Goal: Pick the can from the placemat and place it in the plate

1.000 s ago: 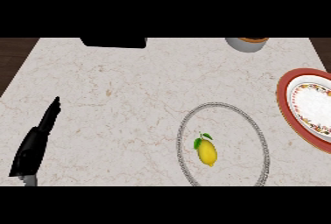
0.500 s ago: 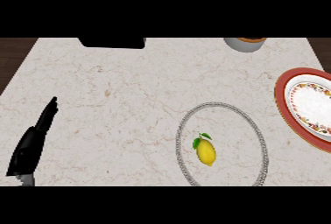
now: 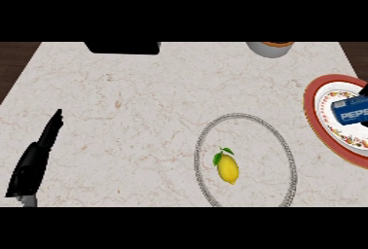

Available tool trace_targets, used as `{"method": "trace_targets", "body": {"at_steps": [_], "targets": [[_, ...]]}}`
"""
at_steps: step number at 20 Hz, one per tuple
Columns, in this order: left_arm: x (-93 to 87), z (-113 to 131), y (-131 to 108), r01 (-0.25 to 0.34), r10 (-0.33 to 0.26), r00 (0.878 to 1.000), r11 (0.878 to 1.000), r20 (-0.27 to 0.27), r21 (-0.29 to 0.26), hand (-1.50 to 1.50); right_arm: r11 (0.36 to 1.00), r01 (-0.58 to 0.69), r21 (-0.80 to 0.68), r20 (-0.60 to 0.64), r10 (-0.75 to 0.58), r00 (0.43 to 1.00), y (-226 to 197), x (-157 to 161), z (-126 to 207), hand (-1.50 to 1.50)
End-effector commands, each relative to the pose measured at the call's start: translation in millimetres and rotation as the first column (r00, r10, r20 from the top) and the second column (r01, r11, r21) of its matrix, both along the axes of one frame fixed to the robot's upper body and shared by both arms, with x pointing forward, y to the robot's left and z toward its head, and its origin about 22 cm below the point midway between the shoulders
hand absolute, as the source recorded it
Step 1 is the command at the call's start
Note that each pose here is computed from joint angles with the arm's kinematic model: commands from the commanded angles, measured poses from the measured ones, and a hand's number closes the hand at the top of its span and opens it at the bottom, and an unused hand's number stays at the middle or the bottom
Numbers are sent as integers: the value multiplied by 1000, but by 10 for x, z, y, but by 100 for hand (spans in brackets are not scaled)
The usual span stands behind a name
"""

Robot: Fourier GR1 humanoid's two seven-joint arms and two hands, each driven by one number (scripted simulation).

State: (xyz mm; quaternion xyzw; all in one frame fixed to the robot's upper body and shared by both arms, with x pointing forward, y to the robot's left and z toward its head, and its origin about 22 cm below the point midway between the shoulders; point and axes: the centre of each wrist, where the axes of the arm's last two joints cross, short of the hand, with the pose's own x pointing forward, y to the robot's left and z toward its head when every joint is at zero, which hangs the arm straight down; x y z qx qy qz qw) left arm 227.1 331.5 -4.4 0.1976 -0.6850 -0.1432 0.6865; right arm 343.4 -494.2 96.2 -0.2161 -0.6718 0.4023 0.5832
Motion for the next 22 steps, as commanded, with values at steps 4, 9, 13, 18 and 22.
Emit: {"method": "trace_targets", "body": {"at_steps": [4,9,13,18,22], "targets": [[-185,-110,56,-14,14,1000,1000,0,-5,0,996,73,48,-87,-68,994,144,53,-268,-150],[-163,-160,-33,-7,7,1000,1000,-8,3,0,965,84,249,9,-89,996,-45,-40,-147,-150],[-67,48,59,8,-8,1000,1000,-8,-13,0,896,152,416,45,-188,981,-194,-48,129,-150],[9,108,139,8,-8,1000,1000,24,-5,0,805,288,519,10,-342,940,-477,-340,132,-150],[-39,27,99,-16,17,1000,1000,22,-7,0,721,246,647,15,-335,942,-730,-614,222,-150]]}}
